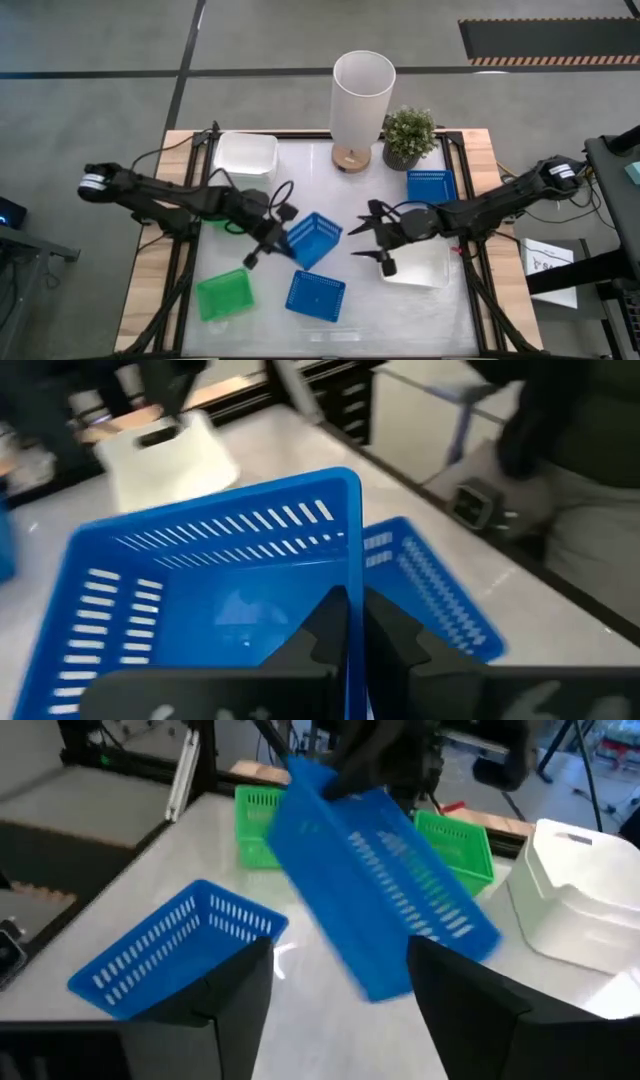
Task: Stack baskets by color
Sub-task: Stack the top left blue bin on the bottom blue bin
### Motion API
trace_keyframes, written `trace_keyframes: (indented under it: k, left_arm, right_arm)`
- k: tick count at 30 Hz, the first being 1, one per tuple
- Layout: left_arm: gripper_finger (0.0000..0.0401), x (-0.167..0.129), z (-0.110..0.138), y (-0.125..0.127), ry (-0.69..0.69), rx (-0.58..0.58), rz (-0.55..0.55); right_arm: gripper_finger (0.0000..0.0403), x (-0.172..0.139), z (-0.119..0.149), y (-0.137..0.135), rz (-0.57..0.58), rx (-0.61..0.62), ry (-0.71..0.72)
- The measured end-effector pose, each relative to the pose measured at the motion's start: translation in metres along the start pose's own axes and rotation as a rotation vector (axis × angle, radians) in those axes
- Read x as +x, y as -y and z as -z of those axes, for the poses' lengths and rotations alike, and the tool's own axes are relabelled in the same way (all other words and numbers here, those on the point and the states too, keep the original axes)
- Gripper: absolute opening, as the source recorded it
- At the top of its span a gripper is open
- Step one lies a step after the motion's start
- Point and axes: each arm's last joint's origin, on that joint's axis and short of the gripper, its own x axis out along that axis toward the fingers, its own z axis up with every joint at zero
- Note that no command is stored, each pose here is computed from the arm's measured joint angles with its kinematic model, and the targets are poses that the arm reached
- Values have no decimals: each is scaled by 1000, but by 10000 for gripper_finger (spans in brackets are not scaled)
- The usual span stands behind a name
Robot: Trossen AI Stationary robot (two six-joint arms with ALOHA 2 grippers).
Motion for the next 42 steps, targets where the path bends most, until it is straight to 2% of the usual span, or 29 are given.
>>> trace_keyframes:
  k: [5, 11, 20, 25, 32, 36, 42]
  left_arm:
    - [0, 6, 0, 15, 17, 30, 50]
    - [0, 9, 2, 19, 15, 40, 67]
    - [0, 9, 0, 20, 30, 123, 67]
    - [0, 9, 1, 20, 25, 121, 68]
    - [0, 9, -1, 19, 32, 121, 55]
    - [22, 9, -1, 19, 32, 106, 49]
    - [90, 7, -4, 17, 34, 137, -25]
  right_arm:
    - [232, 24, -23, 0, -8, -58, -53]
    - [226, 54, -47, -4, -101, -88, -106]
    - [215, 97, -57, -8, -136, -124, -220]
    - [158, 109, -57, -10, -145, -145, -253]
    - [22, 112, -54, -11, -164, -157, -276]
    - [12, 111, -54, -11, -163, -133, -273]
    - [9, 110, -54, -10, -139, -76, -285]
